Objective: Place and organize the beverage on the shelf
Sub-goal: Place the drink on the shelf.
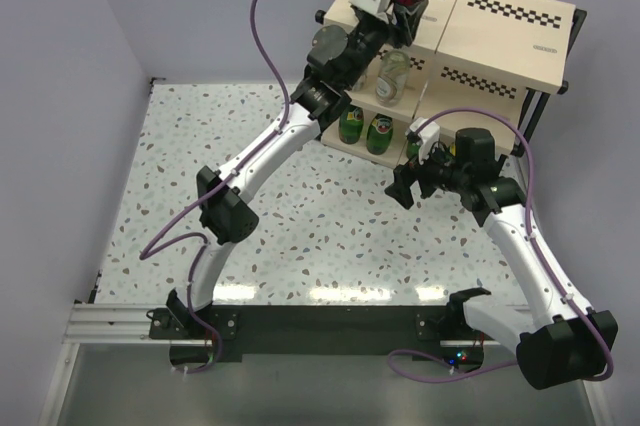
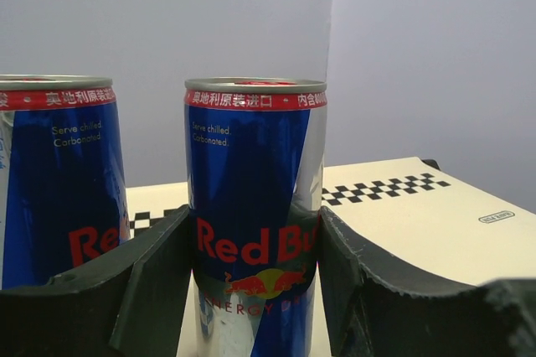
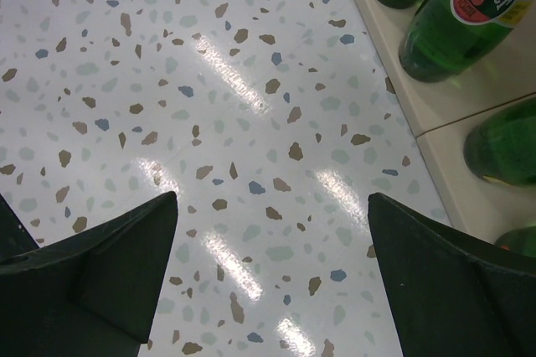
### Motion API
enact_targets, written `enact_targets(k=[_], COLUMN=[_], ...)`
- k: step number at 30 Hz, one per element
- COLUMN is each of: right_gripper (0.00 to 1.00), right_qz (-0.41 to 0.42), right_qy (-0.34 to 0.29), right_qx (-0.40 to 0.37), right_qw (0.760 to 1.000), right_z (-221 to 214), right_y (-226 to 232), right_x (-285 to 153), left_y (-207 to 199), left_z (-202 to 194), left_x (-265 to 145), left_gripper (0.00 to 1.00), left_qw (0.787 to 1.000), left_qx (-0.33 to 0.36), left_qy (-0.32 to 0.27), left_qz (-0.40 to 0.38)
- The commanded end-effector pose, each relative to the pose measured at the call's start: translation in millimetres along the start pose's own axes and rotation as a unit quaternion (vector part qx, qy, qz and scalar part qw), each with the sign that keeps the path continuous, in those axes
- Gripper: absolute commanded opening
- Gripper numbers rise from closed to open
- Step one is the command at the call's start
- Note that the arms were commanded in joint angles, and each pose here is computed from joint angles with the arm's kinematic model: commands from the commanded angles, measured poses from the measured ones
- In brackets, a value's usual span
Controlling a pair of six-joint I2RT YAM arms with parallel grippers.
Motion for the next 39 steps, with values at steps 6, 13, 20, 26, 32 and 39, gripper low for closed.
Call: enact_targets(k=[6, 13, 20, 26, 32, 39], right_gripper=[0.99, 0.99, 0.99, 0.99, 0.99, 0.99], right_qz=[-0.006, -0.006, -0.007, -0.009, -0.008, -0.007], right_qy=[-0.004, -0.004, -0.005, -0.003, -0.004, -0.004], right_qx=[-0.011, -0.011, -0.012, -0.011, -0.011, -0.013], right_qw=[1.0, 1.0, 1.0, 1.0, 1.0, 1.0], right_z=[4, 4, 4, 3, 3, 3], right_y=[-2, -2, -2, -3, -3, -2], right_x=[0, 0, -1, 0, 0, -1], left_y=[4, 7, 9, 6, -2, -8], left_z=[26, 16, 10, 9, 23, 39], left_x=[5, 7, 8, 8, 6, 2], left_gripper=[0.49, 0.48, 0.53, 0.65, 0.75, 0.86], left_qw=[0.999, 0.998, 0.998, 0.998, 0.998, 0.998], left_qx=[0.011, 0.014, 0.015, 0.011, 0.02, 0.024], left_qy=[-0.051, -0.059, -0.061, -0.057, -0.061, -0.065], left_qz=[0.012, 0.024, 0.031, 0.024, 0.012, 0.013])
Point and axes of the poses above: each gripper's point midway between its finger pads, its own x axis out along the fingers, its own y axis along the line the jaws close on, z = x × y, the point moved 2 cm from there along -x, back along the fingers, and after that the axes turned 1 degree about -x, right-handed, at the moved point
